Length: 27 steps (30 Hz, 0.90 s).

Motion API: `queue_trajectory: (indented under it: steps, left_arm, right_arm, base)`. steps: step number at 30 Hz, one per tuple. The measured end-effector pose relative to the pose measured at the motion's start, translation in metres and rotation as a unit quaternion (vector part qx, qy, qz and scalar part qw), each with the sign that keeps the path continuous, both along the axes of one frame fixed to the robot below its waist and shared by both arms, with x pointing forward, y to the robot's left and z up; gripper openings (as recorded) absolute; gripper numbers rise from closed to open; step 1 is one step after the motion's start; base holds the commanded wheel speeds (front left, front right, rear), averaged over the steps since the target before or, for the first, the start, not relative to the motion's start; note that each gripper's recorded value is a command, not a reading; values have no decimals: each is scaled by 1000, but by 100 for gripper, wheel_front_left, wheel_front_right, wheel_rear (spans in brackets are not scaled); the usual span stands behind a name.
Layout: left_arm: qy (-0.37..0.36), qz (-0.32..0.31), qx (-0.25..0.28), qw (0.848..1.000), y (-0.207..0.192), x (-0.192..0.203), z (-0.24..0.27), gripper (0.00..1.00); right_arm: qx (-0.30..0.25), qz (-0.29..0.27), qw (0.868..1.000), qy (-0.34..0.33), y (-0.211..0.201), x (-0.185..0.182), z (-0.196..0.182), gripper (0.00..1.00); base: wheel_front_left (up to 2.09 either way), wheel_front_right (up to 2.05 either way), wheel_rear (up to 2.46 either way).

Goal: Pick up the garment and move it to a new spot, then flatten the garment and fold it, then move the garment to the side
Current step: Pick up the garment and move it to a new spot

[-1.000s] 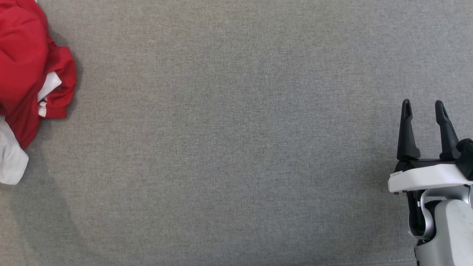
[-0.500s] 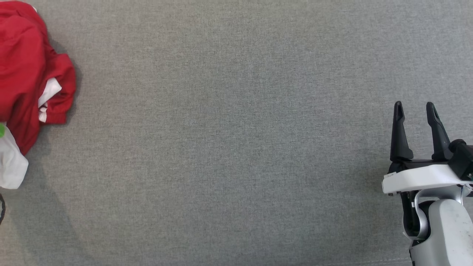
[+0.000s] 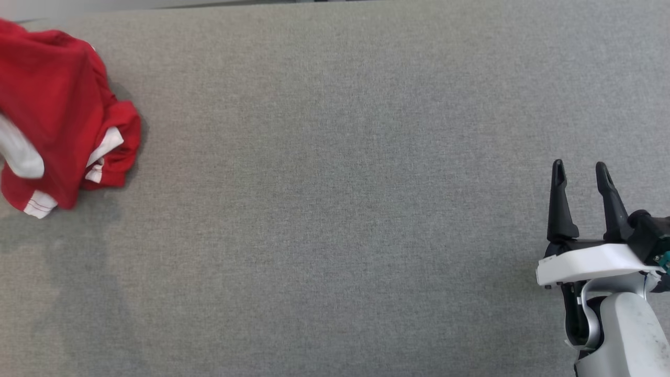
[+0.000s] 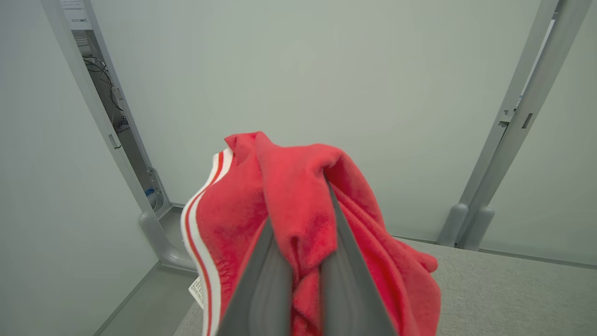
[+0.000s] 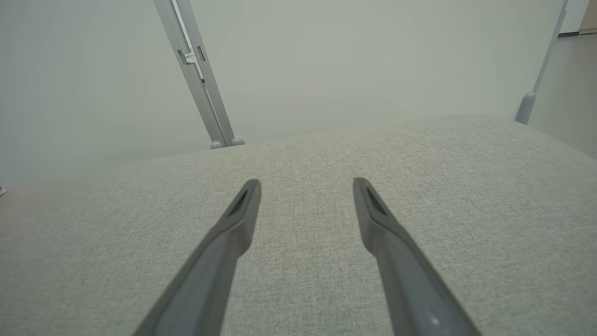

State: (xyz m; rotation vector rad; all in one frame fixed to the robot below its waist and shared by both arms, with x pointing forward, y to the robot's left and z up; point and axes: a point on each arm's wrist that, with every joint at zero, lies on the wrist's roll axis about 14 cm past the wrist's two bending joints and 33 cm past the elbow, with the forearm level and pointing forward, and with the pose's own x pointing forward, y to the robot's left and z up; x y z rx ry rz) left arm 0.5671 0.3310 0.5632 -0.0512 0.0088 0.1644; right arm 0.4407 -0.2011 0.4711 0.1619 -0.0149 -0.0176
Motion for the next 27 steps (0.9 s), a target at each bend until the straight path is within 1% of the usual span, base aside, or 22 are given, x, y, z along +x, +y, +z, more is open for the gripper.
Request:
queue_trajectory:
  steps: [3, 6, 9, 11, 13, 16, 19, 23, 25, 27]
  left_arm:
    - [-53, -19, 15, 998, -12, 2, 42, 0]
    - [-110, -47, 31, 992, -32, 4, 89, 0]
    - [-169, -89, 42, 981, -65, 4, 139, 0]
    - [-196, -117, 48, 972, -88, 4, 163, 0]
    - [-217, -150, 42, 963, -117, 4, 182, 0]
    - [-245, -209, 49, 946, -166, 1, 208, 0]
    - [-266, -261, 33, 927, -210, -6, 226, 0]
    - [-273, -338, 10, 901, -276, -16, 234, 0]
    - [-277, -367, 0, 888, -303, -22, 236, 0]
    - [-280, -395, -22, 875, -329, -27, 237, 0]
  right_arm:
    - [7, 3, 1000, -4, 3, -4, 4, 100]
    - [12, 3, 1000, -12, 3, -8, 10, 100]
    - [19, -4, 1000, -16, 0, -14, 14, 100]
    - [21, -10, 1000, -17, -5, -18, 15, 100]
    - [25, -17, 999, -15, -10, -23, 14, 100]
    - [32, -29, 999, -13, -18, -30, 13, 100]
    - [38, -44, 998, -15, -27, -37, 15, 100]
    - [42, -67, 997, -17, -42, -48, 17, 100]
    - [43, -77, 996, -17, -48, -53, 18, 100]
    - [44, -86, 995, -18, -54, -58, 19, 100]
  base:
    - [0, 0, 0]
    - [0, 0, 0]
    - [0, 0, 0]
    - [0, 0, 0]
    - [0, 0, 0]
    - [0, 0, 0]
    - [0, 0, 0]
    - [0, 0, 0]
    - [0, 0, 0]
    - [0, 0, 0]
